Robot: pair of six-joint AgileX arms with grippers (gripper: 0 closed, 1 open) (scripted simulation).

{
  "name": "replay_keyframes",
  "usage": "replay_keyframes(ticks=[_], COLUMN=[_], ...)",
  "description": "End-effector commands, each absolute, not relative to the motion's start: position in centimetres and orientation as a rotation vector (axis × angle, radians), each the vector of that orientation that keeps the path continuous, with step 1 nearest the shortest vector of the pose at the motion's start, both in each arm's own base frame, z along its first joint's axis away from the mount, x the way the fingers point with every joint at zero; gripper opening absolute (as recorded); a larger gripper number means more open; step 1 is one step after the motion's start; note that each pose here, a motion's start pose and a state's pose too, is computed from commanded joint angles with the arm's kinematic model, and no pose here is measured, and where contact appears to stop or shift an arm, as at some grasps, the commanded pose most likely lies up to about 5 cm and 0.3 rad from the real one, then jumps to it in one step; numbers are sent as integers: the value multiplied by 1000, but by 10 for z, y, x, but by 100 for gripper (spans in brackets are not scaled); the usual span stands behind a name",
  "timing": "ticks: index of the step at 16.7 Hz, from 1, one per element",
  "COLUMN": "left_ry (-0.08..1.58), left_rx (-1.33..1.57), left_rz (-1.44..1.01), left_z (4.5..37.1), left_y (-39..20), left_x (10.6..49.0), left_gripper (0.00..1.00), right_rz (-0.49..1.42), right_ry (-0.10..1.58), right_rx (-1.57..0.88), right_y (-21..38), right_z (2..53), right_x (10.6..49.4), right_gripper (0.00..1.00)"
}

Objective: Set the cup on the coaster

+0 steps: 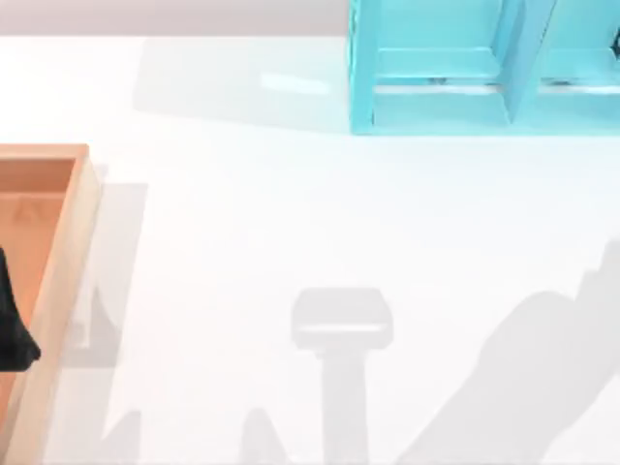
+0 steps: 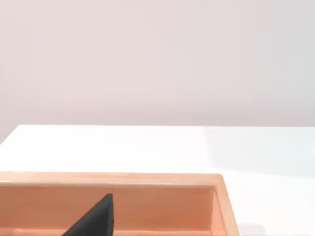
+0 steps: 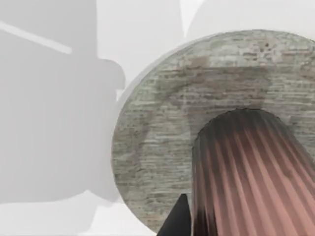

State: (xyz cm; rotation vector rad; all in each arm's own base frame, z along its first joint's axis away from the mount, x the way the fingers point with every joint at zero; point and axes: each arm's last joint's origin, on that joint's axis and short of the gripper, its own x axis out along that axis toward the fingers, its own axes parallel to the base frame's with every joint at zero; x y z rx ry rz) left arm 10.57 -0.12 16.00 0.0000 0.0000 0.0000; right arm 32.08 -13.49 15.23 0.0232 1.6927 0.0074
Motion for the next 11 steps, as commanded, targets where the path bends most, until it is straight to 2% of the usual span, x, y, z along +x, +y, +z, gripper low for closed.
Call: replay_keyframes(ticks=[5,11], left_ry=[0,0], left_rx=[0,0], left_rz=[0,0], left_z=[160,160], left_y=[-1,-1], left_x=[106,106], left_gripper=[100,100], right_rz=[7,7], right_ry=[1693,1693], right_rx=[23,23], right_y=[-135,-135], right_z=[152,152], right_x=[321,321], right_gripper=[98,100])
